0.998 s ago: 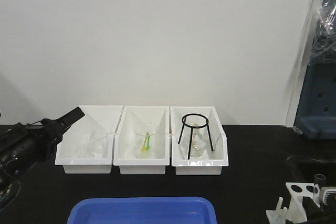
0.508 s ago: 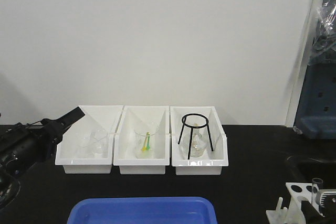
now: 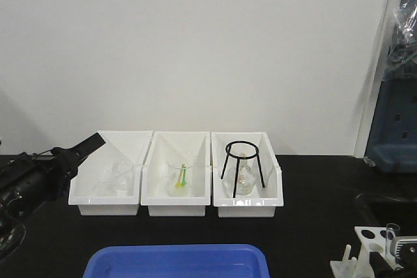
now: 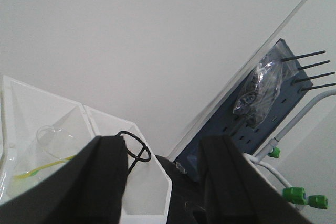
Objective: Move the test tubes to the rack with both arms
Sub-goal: 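Lower the test tube into the rack hole with the right gripper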
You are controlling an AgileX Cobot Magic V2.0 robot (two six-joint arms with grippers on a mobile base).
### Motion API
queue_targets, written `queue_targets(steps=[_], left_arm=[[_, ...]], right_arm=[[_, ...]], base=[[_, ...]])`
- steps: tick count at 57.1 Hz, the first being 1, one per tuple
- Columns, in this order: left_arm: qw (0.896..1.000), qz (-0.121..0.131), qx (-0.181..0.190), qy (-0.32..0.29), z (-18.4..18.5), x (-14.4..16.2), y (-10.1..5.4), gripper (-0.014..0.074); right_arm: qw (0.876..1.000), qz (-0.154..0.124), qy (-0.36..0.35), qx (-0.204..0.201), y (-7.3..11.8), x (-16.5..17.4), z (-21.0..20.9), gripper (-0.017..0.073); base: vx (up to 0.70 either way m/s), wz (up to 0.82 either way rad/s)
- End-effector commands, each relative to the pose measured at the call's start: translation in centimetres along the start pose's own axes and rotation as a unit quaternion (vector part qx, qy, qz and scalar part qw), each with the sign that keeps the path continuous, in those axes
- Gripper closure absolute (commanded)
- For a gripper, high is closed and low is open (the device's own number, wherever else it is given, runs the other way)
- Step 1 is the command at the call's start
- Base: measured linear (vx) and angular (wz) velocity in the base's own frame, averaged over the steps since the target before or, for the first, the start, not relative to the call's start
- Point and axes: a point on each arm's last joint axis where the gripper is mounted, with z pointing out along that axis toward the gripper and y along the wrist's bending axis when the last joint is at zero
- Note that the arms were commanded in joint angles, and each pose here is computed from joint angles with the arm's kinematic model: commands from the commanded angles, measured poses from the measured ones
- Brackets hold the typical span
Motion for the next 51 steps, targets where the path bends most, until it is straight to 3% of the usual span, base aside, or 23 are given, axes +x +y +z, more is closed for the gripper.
queue_targets(steps=[1, 20, 34, 41, 51], left_arm=[[0.998, 0.007, 0.050, -0.047, -0.1, -2.0, -2.0, 0.0138], [0.998, 0.007, 0.050, -0.047, -0.1, -2.0, -2.0, 0.0138], [0.998, 0.007, 0.050, -0.047, -0.1, -2.0, -2.0, 0.0138], [0.998, 0.007, 0.051, -0.047, -0.1, -2.0, -2.0, 0.0138], [0.997, 0.015, 0.051, -0.049, -0.2, -2.0, -2.0, 0.0138]], right_arm=[[0.998, -0.009, -0.063, 0.007, -0.2, -1.9, -0.1, 0.0160], [0.993, -0.008, -0.112, 0.021, -0.5, -3.1, -0.5, 0.0023], [0.991, -0.042, -0.123, 0.020, -0.8, -4.9, -2.4, 0.0022], [0.989, -0.032, -0.142, 0.021, -1.2, -8.7, -4.3, 0.0022], [0.988, -0.048, -0.146, -0.033, -1.2, -16.1, -8.7, 0.0022]], base=[[0.00, 0.00], [0.00, 0.00], [0.00, 0.00], [0.00, 0.00], [0.00, 0.00]])
